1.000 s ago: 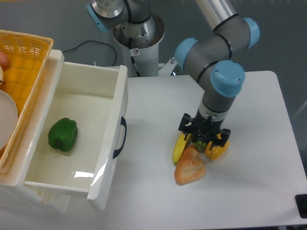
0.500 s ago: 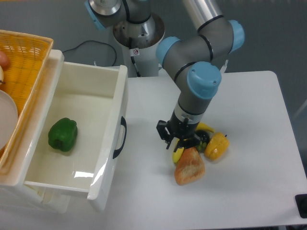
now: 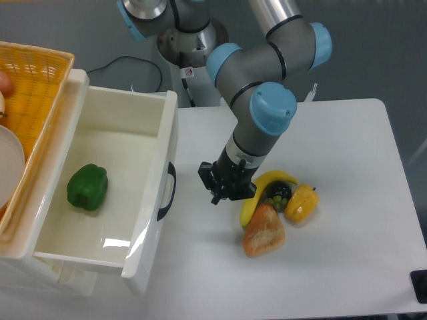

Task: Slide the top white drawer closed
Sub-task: 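Move the gripper up and over toward the open white drawer's front, then lower the gripper against the drawer front beside its black handle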

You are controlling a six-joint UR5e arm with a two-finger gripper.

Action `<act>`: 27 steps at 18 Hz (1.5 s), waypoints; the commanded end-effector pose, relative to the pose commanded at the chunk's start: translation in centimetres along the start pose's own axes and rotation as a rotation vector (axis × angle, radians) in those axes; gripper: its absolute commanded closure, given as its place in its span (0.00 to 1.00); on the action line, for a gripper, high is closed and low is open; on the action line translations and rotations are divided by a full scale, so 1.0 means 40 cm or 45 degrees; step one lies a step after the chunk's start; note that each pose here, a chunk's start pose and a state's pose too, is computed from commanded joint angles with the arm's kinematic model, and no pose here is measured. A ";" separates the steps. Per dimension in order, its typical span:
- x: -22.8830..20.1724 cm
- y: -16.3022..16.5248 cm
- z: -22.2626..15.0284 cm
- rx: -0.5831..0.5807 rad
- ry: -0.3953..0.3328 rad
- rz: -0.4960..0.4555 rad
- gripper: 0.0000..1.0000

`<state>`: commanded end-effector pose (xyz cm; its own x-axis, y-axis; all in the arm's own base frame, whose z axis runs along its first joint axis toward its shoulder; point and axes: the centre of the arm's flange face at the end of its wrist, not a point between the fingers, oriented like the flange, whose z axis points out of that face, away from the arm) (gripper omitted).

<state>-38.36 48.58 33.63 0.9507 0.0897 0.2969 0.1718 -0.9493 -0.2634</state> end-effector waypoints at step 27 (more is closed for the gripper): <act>0.066 0.001 0.007 0.031 0.234 -0.067 0.96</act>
<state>-35.77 48.85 34.13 0.8773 0.0802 0.4731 0.2284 -0.9369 -0.2648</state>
